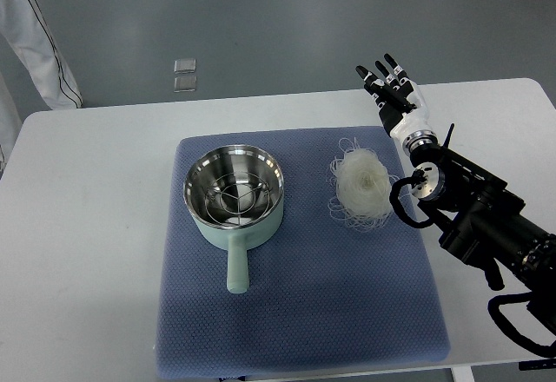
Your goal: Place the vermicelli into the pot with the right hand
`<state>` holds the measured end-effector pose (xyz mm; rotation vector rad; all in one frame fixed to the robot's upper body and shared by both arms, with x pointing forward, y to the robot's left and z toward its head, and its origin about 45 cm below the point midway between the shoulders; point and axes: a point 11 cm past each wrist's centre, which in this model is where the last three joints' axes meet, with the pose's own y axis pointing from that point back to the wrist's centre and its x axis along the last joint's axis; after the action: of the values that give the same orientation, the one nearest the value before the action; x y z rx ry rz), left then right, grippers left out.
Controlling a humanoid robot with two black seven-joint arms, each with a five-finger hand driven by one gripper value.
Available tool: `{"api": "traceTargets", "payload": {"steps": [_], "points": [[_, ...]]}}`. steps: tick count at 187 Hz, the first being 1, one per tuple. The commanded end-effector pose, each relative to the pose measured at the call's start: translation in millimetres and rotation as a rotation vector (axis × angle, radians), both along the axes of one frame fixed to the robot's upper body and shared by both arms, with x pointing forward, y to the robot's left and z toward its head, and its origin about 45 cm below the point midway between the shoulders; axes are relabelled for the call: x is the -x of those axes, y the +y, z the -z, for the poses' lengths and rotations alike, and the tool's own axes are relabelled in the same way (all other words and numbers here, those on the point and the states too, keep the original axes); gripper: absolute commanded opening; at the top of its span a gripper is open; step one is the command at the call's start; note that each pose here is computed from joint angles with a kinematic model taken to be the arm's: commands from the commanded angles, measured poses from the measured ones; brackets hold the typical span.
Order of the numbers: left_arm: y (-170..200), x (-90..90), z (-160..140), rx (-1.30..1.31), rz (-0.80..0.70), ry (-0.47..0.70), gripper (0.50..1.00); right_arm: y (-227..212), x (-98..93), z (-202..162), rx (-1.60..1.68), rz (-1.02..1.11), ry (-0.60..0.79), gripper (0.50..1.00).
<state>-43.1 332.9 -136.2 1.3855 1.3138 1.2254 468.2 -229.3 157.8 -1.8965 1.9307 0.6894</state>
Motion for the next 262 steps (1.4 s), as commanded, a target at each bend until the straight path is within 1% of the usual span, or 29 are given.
{"api": "traceTargets", "payload": {"steps": [1, 49, 66, 262], "points": [[-0.1, 0.3, 0.0, 0.001, 0.001, 0.001, 1.000, -0.2, 0.3, 0.4, 0.000, 0.001, 0.000, 0.930], [0.7, -0.4, -0.1, -0.003, 0.001, 0.001, 1.000, -0.8, 0.3, 0.7, 0.002, 0.003, 0.001, 0.930], [0.2, -6.1, 0.1, -0.002, 0.002, -0.010, 1.000, -0.7, 0.3, 0.7, 0.003, 0.002, 0.001, 0.930], [-0.4, -7.1, 0.2, 0.000, -0.001, -0.011, 1.000, -2.2, 1.0, 2.5, 0.012, 0.003, 0.004, 0.930]]}}
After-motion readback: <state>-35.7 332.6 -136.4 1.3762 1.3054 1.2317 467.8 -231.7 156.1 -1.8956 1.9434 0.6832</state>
